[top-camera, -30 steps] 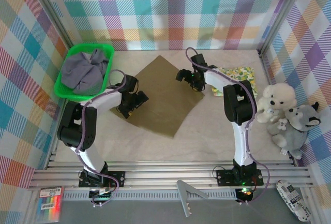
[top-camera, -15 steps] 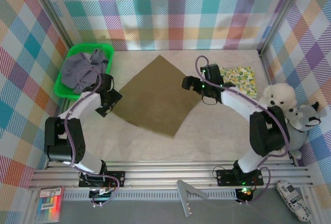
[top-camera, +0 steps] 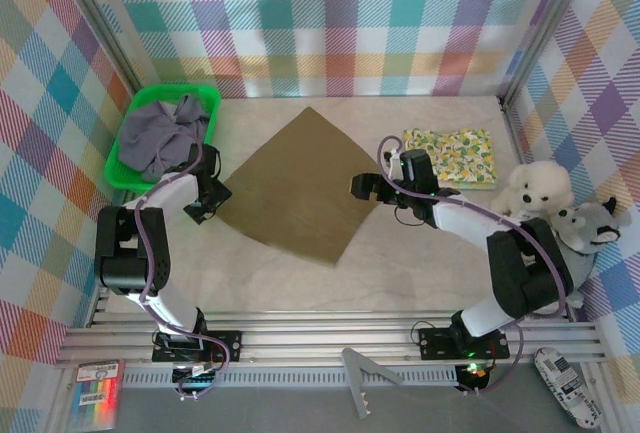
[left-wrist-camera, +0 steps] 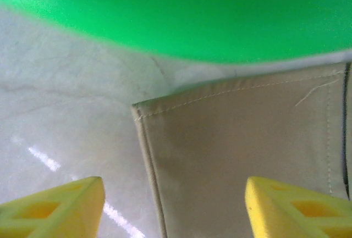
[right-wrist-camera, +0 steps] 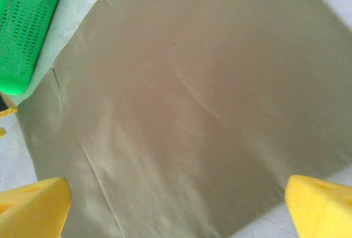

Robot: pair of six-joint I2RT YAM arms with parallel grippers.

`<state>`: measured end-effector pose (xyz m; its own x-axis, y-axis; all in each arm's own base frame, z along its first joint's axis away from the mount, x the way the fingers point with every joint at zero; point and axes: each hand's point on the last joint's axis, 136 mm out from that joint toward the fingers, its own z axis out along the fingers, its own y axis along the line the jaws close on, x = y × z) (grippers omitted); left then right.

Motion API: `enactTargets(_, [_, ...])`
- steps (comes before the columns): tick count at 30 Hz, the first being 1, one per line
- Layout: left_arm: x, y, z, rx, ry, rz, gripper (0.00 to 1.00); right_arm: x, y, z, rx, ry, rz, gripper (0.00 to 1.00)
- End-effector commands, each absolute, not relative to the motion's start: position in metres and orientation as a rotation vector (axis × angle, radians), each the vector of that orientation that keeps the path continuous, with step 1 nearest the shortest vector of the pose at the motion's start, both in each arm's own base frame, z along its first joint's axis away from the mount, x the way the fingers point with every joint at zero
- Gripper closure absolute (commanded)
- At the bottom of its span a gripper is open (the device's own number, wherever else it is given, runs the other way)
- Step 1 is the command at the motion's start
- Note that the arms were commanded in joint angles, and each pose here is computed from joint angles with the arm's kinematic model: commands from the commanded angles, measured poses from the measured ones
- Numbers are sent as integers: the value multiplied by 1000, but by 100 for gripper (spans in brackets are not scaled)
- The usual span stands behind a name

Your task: Fold and stack the skirts

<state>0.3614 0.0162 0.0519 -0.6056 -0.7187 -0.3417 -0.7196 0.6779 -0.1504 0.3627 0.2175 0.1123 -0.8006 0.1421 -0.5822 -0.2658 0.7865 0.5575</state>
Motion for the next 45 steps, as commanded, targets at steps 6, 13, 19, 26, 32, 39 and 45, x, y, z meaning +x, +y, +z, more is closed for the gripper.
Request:
enactTargets(6, [361,33,43,-1163,2479,112,33,365,261,102,-68,2344,1040,1])
enactTargets(13, [358,28,30,-1171,2499,81,35,370,277,83,23,2405,1082,1])
enactTargets(19, [364,25,22,-1164,2491,43,41,371,276,69,107,2439,1087,1])
enactTargets(26, [369,15,16,-1163,2492,-46,58,369,259,44,238,2510,985,1])
enactTargets(32, [352,18,30,-1181,2472,-44,74,370,248,28,310,2584,926,1])
enactTargets(39, [326,22,29,-1200,2518,27,50,375,245,27,286,2622,877,1])
enactTargets(45, [330,15,15,-1216,2531,-22,54,376,240,27,277,2634,835,1])
